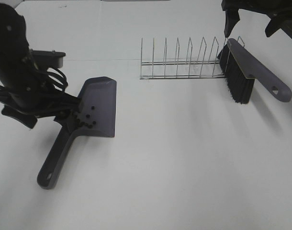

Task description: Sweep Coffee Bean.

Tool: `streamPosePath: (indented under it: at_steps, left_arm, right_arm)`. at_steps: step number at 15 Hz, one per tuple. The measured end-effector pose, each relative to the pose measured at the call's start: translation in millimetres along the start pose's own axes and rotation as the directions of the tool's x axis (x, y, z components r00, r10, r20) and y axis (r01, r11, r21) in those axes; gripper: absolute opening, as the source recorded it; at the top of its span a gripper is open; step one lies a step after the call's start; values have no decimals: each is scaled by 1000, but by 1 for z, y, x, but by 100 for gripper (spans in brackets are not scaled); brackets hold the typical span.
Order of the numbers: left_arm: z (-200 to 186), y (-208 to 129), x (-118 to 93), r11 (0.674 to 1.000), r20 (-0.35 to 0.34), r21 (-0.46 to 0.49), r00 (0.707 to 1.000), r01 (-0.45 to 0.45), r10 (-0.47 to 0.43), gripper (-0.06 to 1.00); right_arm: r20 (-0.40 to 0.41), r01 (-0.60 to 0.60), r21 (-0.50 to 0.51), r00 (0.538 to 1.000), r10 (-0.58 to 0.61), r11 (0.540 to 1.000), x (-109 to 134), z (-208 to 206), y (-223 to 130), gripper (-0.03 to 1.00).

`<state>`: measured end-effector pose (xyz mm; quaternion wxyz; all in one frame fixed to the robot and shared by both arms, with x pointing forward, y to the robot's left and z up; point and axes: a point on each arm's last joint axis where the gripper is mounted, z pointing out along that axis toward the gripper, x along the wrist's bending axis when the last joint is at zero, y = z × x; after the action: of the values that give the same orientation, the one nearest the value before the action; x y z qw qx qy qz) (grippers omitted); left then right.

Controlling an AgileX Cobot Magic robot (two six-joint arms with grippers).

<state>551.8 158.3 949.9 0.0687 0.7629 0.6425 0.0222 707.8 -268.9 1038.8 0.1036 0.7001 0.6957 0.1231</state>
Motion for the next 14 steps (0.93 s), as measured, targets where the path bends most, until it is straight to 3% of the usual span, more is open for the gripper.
streamPosePath:
  at_steps: [4,9,10,14]
  left_arm:
    - [-78,-29,12,1000,-58,-17,998,-20,19,74]
    - [-135,-107,31,996,-46,-91,999,-9,5,74]
    - [-148,-142,40,987,-28,-163,1000,-8,4,74]
    - [-155,-205,56,951,4,-309,1000,-23,26,74]
  right_arm:
    - [1,46,78,999,-46,996,-3,-22,-40,83]
    - [-4,48,234,999,-49,971,-8,-43,-132,83]
    - [-6,59,284,998,-60,957,-11,-51,-175,83]
    - [-26,64,312,998,-59,948,-14,-68,-251,83]
